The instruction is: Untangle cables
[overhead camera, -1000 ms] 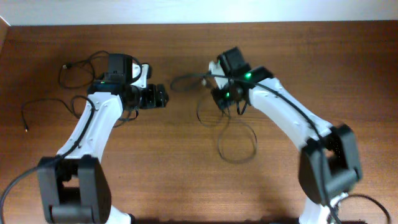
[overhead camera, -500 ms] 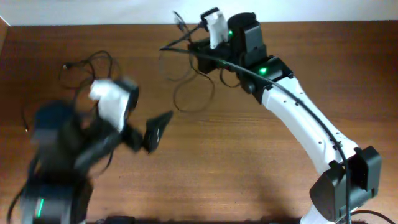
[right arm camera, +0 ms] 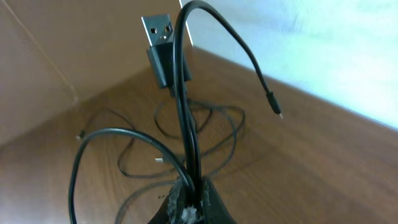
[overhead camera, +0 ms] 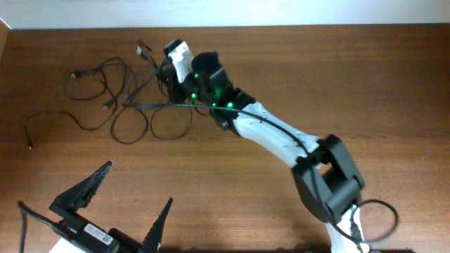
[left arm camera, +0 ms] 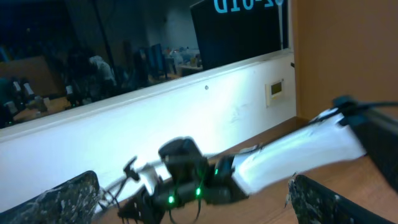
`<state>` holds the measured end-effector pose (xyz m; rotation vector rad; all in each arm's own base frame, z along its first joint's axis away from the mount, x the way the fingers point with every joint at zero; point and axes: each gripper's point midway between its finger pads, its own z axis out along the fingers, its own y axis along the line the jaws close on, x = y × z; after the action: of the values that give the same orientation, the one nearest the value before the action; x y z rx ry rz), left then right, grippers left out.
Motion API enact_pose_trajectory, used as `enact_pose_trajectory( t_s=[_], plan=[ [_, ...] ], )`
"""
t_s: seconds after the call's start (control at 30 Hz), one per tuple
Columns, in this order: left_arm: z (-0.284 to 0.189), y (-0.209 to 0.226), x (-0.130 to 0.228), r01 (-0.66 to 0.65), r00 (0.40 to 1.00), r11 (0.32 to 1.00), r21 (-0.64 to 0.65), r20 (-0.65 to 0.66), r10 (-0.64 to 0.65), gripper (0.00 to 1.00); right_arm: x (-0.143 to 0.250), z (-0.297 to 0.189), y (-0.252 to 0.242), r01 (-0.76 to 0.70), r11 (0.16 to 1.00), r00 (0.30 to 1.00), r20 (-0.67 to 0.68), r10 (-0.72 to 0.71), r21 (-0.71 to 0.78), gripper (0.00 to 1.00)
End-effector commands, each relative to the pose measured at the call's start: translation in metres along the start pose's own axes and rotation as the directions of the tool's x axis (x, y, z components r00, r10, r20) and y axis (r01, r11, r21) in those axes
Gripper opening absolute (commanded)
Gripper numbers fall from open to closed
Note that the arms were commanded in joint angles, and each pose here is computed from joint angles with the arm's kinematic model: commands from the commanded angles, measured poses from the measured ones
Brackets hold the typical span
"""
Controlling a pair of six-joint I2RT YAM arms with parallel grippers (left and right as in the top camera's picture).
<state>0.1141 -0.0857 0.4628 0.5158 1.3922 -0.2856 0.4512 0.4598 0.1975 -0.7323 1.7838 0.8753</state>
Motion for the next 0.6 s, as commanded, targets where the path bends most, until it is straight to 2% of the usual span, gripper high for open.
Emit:
enact_pose_trajectory(
  t_s=[0.0,0.1,0.23,0.27,0.33,0.4,0.43,0.5,0.57],
  plan=[
    [0.002,0.005,0.002,-0.009,1.0,1.0,-0.023,-0.009,0.009,0.99,0.045,0.024,-0.011,-0.022,0.999,0.999,-0.049,0.023,0.023,0.04],
    [0.002,0.005,0.002,-0.01,1.0,1.0,-0.023,-0.01,0.009,0.99,0.081,0.035,-0.023,-0.036,0.999,0.994,-0.098,0.04,0.039,0.04],
    [0.002,0.005,0.002,-0.009,1.0,1.0,-0.023,-0.01,0.009,0.99,0.092,0.039,-0.028,-0.038,0.998,0.993,-0.11,0.044,0.057,0.04],
    [0.002,0.005,0.002,-0.009,1.0,1.0,-0.023,-0.01,0.009,0.99,0.089,0.039,-0.028,-0.036,0.998,0.994,-0.098,0.041,0.053,0.1],
    [0.002,0.005,0.002,-0.009,1.0,1.0,-0.023,-0.01,0.009,0.99,0.082,0.04,-0.026,-0.03,0.999,0.997,-0.073,0.033,0.044,0.39],
    [0.002,0.005,0.003,-0.009,1.0,1.0,-0.023,-0.011,0.009,0.99,0.078,0.04,-0.025,-0.027,0.999,0.998,-0.056,0.029,0.04,0.45],
    [0.002,0.005,0.003,-0.009,1.0,1.0,-0.023,-0.012,0.008,0.99,0.075,0.039,-0.025,-0.044,0.998,0.998,-0.052,0.046,0.042,0.58],
    [0.002,0.005,0.003,-0.009,1.0,1.0,-0.023,-0.012,0.008,0.99,0.068,0.036,-0.029,-0.085,0.995,0.995,-0.038,0.087,0.048,0.98],
    [0.002,0.005,0.003,-0.008,1.0,1.0,-0.023,-0.012,0.008,0.99,0.057,0.03,-0.033,-0.114,0.993,0.993,-0.028,0.115,0.031,0.99]
  ],
)
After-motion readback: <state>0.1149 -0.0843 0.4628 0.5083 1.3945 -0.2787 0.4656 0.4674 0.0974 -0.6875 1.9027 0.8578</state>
